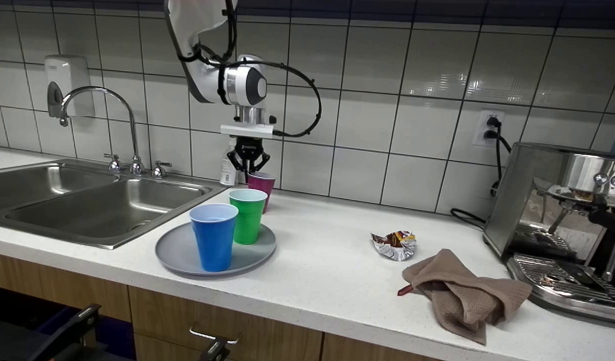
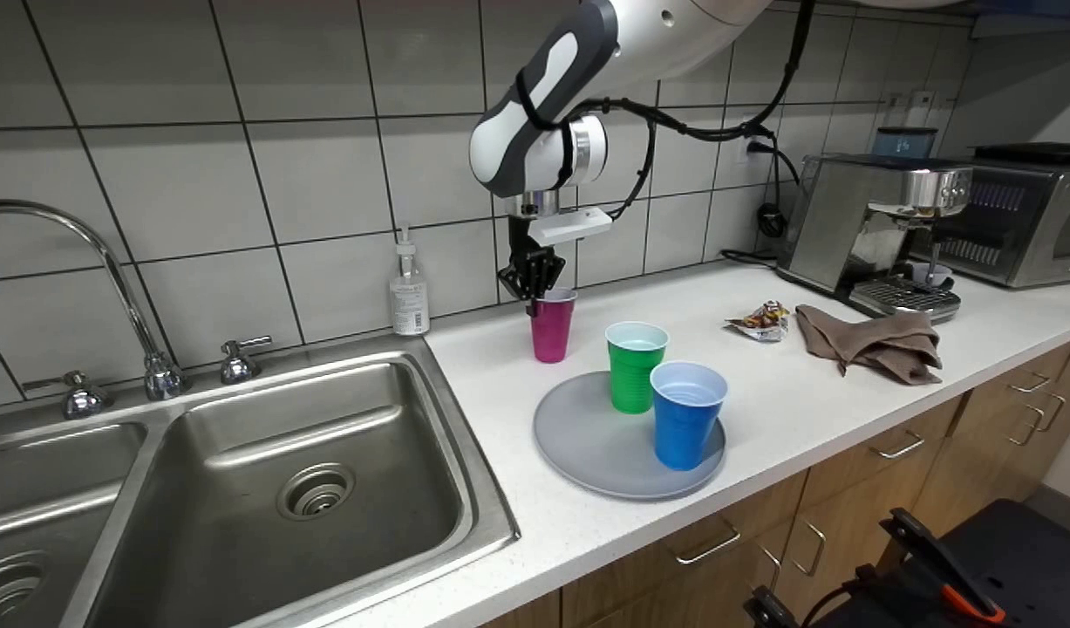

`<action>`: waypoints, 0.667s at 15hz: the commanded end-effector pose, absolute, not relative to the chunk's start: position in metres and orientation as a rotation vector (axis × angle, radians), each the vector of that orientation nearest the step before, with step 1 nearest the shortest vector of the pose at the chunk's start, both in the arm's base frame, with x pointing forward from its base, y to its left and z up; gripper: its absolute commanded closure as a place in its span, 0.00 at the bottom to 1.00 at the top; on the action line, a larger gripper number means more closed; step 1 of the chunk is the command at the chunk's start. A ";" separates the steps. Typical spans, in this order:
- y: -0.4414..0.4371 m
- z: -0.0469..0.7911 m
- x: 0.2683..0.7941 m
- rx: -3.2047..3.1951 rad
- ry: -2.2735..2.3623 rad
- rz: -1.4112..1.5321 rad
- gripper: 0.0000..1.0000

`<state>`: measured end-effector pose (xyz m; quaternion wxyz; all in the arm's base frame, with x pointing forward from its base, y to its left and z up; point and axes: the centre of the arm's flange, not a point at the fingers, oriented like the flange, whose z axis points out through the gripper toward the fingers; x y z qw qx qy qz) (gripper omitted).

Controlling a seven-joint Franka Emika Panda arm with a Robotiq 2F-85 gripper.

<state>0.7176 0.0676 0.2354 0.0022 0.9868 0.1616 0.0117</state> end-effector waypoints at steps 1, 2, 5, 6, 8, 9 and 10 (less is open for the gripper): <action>0.075 0.247 0.712 3.089 0.547 0.035 0.99; 0.078 0.249 0.708 3.088 0.552 0.041 0.99; 0.087 0.255 0.698 3.087 0.571 0.057 0.99; 0.090 0.257 0.694 3.086 0.577 0.061 0.99; 0.095 0.262 0.686 3.082 0.589 0.072 0.99; 0.098 0.265 0.680 3.080 0.593 0.077 0.99; 0.101 0.268 0.676 3.078 0.600 0.084 0.99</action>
